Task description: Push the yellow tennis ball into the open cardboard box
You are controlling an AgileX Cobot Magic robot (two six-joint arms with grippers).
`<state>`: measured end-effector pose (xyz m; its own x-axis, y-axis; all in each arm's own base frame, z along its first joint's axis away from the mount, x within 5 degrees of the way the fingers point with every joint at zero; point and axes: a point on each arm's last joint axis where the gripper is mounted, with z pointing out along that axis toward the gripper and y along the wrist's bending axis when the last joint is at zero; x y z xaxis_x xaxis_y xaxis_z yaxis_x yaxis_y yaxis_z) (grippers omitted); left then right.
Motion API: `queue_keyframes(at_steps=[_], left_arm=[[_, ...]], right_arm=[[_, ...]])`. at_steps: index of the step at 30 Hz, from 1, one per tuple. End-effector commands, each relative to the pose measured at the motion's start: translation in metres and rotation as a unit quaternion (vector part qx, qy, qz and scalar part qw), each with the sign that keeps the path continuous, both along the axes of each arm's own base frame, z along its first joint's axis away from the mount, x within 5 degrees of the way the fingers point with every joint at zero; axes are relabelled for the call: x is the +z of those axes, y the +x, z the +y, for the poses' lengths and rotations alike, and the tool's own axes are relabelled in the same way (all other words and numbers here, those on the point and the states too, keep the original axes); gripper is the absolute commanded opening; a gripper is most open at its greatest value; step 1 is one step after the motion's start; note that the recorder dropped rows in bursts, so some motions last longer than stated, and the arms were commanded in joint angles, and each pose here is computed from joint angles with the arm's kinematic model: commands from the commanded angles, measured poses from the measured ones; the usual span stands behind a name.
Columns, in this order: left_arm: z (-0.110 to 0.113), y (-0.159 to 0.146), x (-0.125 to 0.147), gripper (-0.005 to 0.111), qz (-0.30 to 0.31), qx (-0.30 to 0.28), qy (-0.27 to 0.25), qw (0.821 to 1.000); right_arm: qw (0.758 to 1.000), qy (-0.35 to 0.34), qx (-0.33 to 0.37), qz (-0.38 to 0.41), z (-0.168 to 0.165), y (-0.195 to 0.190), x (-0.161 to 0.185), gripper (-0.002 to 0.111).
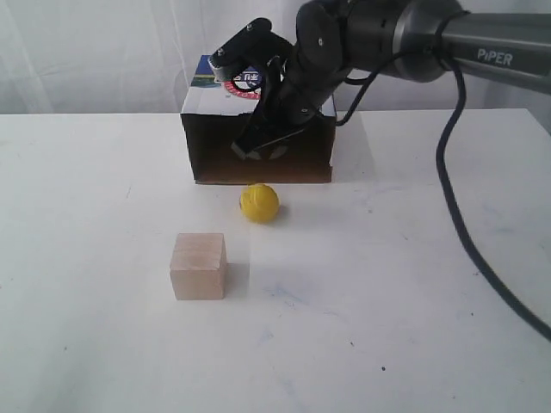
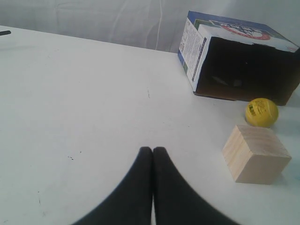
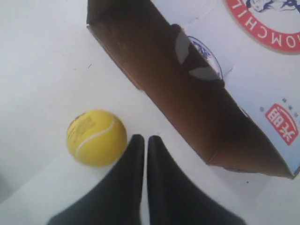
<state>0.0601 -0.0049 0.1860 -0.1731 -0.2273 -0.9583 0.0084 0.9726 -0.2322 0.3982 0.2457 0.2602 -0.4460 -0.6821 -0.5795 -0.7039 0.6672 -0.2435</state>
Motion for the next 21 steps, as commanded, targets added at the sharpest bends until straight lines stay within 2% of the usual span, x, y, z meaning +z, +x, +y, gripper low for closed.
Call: queue_keyframes(at_steps=[1,9,13,21], left_arm=[[0.0,0.0,-0.001,0.0,-0.001,-0.002,-0.004,1.0],[0.0,0.0,-0.001,0.0,-0.001,-0.002,-0.004,1.0],[0.0,0.0,-0.001,0.0,-0.001,-0.002,-0.004,1.0],[0.0,0.0,-0.001,0.0,-0.001,-0.002,-0.004,1.0]], right_arm=[[1.0,-0.013,-0.001,0.026,-0.006,-0.008,0.013,0.003],[0.996,-0.008,-0.003,0.085,-0.008,-0.021,0.017,0.003],[0.994,0.001,0.02,0.108,-0.001,-0.031,0.015,0.003],[0.994,0.002,0.029,0.102,0.012,-0.019,-0.013,0.003]])
